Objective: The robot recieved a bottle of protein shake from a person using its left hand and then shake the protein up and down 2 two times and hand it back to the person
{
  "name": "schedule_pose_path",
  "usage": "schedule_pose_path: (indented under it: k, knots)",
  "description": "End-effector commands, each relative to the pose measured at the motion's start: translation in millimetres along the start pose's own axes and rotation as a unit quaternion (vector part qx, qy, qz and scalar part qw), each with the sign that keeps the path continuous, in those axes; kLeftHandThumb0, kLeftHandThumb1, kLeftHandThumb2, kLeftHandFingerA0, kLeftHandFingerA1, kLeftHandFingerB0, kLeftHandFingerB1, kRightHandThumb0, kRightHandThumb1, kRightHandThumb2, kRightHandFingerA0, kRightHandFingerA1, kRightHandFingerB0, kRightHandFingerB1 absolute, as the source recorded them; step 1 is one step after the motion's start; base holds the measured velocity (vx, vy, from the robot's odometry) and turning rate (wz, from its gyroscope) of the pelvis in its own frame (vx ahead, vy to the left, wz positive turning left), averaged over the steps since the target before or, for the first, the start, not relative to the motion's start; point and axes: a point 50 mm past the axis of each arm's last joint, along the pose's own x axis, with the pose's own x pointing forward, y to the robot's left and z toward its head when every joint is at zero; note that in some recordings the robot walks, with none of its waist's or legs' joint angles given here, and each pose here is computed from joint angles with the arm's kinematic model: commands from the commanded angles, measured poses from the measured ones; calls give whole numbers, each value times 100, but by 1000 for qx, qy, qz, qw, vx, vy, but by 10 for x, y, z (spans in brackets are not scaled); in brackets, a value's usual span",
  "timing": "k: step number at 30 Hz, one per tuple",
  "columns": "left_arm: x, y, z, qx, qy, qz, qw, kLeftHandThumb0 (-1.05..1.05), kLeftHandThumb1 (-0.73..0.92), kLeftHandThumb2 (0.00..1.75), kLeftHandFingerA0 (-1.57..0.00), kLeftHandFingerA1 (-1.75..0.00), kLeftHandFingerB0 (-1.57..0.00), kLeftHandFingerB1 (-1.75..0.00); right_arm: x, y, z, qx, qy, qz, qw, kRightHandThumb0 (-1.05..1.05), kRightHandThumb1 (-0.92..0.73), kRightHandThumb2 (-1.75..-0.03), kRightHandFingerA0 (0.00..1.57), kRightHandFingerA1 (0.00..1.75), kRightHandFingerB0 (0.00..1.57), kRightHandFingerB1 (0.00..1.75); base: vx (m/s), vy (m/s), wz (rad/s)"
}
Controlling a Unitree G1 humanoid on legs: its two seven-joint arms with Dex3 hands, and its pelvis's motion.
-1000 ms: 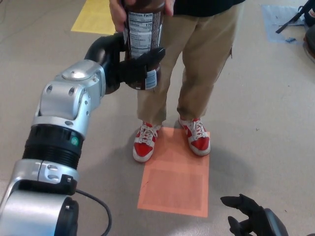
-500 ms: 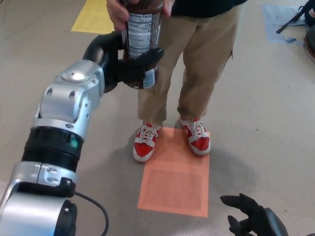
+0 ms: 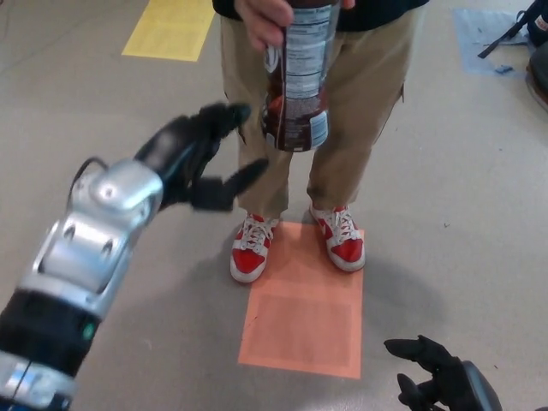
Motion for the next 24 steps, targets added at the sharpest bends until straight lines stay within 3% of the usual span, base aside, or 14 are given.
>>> schedule_pose_path:
  k: [1, 3, 4, 5, 6, 8, 10, 11, 14, 15, 18, 19, 20, 24]
  knots:
    - [-330, -114, -629, 238, -28, 39, 970, -87, 63, 98, -15, -44, -3, -21, 34, -31, -5, -7, 5, 4, 1000, -30, -86, -66, 91, 55, 55, 43, 0, 0, 0]
    - [-417, -169, -911, 254, -13, 53, 966, -85, 59, 94, -21, -45, -5, -26, 31, -19, -3, -19, 1, 8, 1000, -31, -86, -65, 89, 53, 53, 40, 0, 0, 0]
    - [-461, -183, -1037, 266, -5, 60, 962, -85, 72, 63, -30, -34, -8, -22, 48, -15, 7, -24, 2, 9, 1000, -33, -87, -65, 86, 52, 49, 38, 0, 0, 0]
    - [-504, -193, -1139, 281, 1, 65, 957, -84, 58, 95, -27, -48, -4, -25, 61, -8, 18, -36, 0, 10, 999, -35, -87, -66, 82, 51, 45, 37, 0, 0, 0]
    - [-513, -194, -1157, 285, 2, 66, 956, -84, 58, 95, -27, -48, -4, -25, 63, -6, 20, -39, 0, 10, 999, -35, -87, -66, 82, 51, 45, 37, 0, 0, 0]
    - [-615, -236, -1382, 277, 24, 76, 958, -77, 53, 88, -26, -47, -4, -31, 75, 15, 5, -59, 11, 18, 998, -37, -82, -64, 61, 43, 39, 34, 0, 0, 0]
    - [-673, -240, -1529, 268, 43, 96, 958, -76, 53, 85, -30, -47, -10, -33, 123, 5, 25, -87, 13, 19, 996, -34, -78, -64, 58, 41, 37, 34, 0, 0, 0]
    - [-691, -239, -1577, 269, 49, 103, 957, -69, 62, 59, -37, -36, -11, -26, 140, 2, 28, -106, 13, 20, 994, -33, -75, -64, 53, 40, 36, 34, 0, 0, 0]
    - [-728, -227, -1692, 269, 62, 119, 954, -66, 61, 58, -36, -36, -10, -25, 194, -23, 44, -145, 13, 18, 989, -33, -73, -63, 51, 41, 35, 35, 0, 0, 0]
    - [-700, -190, -1690, 257, 63, 132, 955, -67, 48, 77, -30, -47, -7, -31, 262, -69, 75, -158, 15, 17, 987, -34, -71, -64, 47, 43, 32, 35, 0, 0, 0]
    - [-623, -95, -1644, 239, 58, 153, 957, -64, 46, 75, -31, -47, -6, -30, 421, -193, 166, -174, 18, 16, 985, -35, -72, -61, 43, 42, 29, 33, 0, 0, 0]
    - [-642, -93, -1691, 233, 64, 163, 956, -60, 44, 72, -32, -47, -8, -28, 440, -208, 179, -178, 17, 15, 984, -27, -50, -97, 37, 60, 16, 50, 0, 0, 0]
    - [-644, -86, -1710, 230, 67, 170, 956, -58, 42, 70, -31, -47, -8, -27, 462, -223, 195, -180, 17, 13, 983, -33, -69, -61, 48, 40, 30, 34, 0, 0, 0]
    - [-646, -68, -1759, 227, 73, 184, 953, -56, 40, 69, -33, -47, -7, -25, 524, -272, 243, -186, 16, 12, 982, -33, -68, -60, 50, 41, 29, 35, 0, 0, 0]
